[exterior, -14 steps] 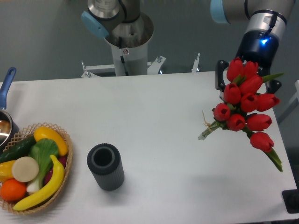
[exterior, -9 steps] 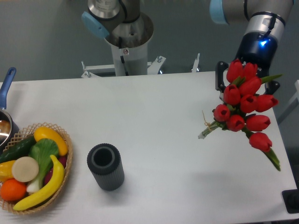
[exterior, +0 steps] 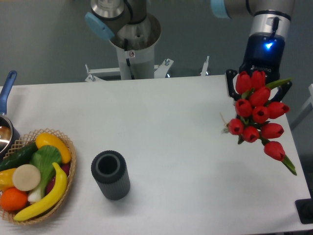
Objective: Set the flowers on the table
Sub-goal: 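Lift the red tulip bunch upward in the gripper, then carry the tulips toward the black cylinder and lower them to the table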
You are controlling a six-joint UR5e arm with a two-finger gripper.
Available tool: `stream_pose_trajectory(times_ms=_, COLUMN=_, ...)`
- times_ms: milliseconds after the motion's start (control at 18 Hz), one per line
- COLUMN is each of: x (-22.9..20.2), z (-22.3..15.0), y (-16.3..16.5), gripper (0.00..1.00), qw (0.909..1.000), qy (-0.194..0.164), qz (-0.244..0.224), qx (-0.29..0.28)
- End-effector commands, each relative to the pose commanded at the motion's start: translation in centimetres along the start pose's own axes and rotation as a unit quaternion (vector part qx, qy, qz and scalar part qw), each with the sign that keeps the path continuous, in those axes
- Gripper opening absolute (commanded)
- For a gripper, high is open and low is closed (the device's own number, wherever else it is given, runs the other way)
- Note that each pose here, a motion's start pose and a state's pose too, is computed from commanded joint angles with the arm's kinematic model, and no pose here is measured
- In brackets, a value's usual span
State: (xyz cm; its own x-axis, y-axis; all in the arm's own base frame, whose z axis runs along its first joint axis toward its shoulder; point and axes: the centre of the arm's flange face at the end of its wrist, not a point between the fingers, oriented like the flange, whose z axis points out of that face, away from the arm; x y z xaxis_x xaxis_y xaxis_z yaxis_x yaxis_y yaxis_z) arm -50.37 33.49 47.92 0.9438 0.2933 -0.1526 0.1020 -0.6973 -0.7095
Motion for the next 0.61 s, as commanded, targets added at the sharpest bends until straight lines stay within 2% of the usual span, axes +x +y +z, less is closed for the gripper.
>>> stream_pose_trajectory(times_ms=111, x=1.3, z=1.2, y=-0.4, gripper=0.43, qw=0.9986, qy=-0.018, qz=0.023, qx=-0.044)
stream_pose_trajectory(times_ms=222, x=2.9, z=2.4, y=-1.0, gripper=0.43, qw=0.9935, qy=-0.045, qz=0.044, qx=-0.094)
stream_pose_trajectory(times_ms=389, x=5.0, z=4.6, y=-1.5, gripper=0.43, qw=0.9854, qy=-0.054, qz=0.07, qx=-0.146)
stream_pose_trajectory(times_ms=500, x=5.9, z=6.3, y=-0.6, gripper=0.46, qw=0.9753, qy=-0.065, qz=0.083, qx=-0.194)
stream_pose_trajectory(times_ms=611, x=7.1, z=8.8, y=0.2, gripper=0.46, qw=0.9571, qy=-0.073, qz=0.128, qx=-0.249)
